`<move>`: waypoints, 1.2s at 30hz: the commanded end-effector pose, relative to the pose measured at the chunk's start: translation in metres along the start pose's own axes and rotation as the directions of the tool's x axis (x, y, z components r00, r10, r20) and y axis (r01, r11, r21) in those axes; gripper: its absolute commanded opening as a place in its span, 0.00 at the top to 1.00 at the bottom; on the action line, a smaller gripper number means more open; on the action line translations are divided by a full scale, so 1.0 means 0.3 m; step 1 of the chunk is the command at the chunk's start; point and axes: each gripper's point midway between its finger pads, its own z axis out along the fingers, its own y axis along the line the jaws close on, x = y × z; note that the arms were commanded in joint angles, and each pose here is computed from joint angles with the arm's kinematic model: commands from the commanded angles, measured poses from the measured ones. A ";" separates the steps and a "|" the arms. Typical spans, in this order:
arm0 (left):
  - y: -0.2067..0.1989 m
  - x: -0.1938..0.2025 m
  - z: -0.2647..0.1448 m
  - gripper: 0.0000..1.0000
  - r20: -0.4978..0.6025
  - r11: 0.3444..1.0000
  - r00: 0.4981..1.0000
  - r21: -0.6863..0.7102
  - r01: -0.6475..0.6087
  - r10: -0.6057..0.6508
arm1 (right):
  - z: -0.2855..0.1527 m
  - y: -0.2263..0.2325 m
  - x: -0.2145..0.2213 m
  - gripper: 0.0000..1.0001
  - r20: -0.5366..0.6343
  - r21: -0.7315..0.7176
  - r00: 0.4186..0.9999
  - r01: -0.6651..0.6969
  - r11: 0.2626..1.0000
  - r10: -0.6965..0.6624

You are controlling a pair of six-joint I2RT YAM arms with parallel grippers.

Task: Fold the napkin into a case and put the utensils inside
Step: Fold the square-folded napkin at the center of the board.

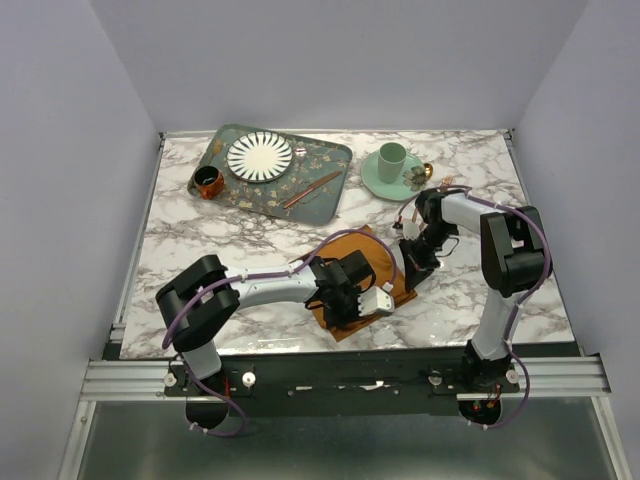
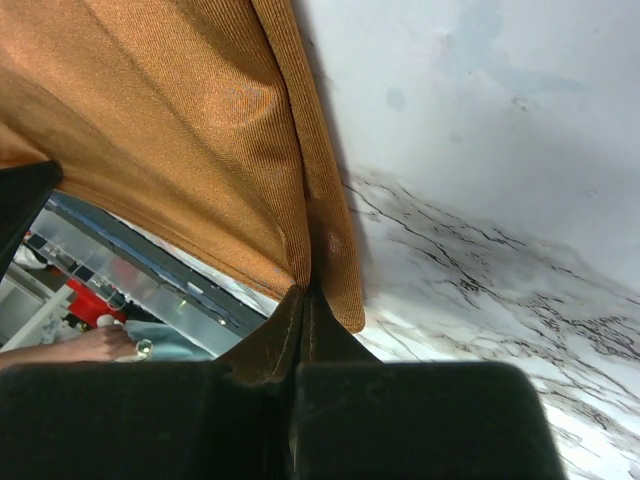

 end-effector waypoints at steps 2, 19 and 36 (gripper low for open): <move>-0.008 0.013 0.023 1.00 -0.022 1.000 1.000 0.013 0.020 -0.020 | -0.014 -0.038 -0.052 0.93 0.033 0.073 0.999 0.031 0.997 -0.033; -0.023 -0.081 -0.055 1.00 0.061 1.000 0.998 0.017 0.003 -0.004 | -0.092 -0.021 -0.065 0.94 0.068 0.111 0.994 0.076 0.991 -0.084; -0.006 -0.071 0.009 1.00 0.029 0.999 0.999 0.031 0.033 -0.034 | -0.078 -0.045 -0.071 0.76 0.033 0.121 0.995 0.088 0.989 -0.092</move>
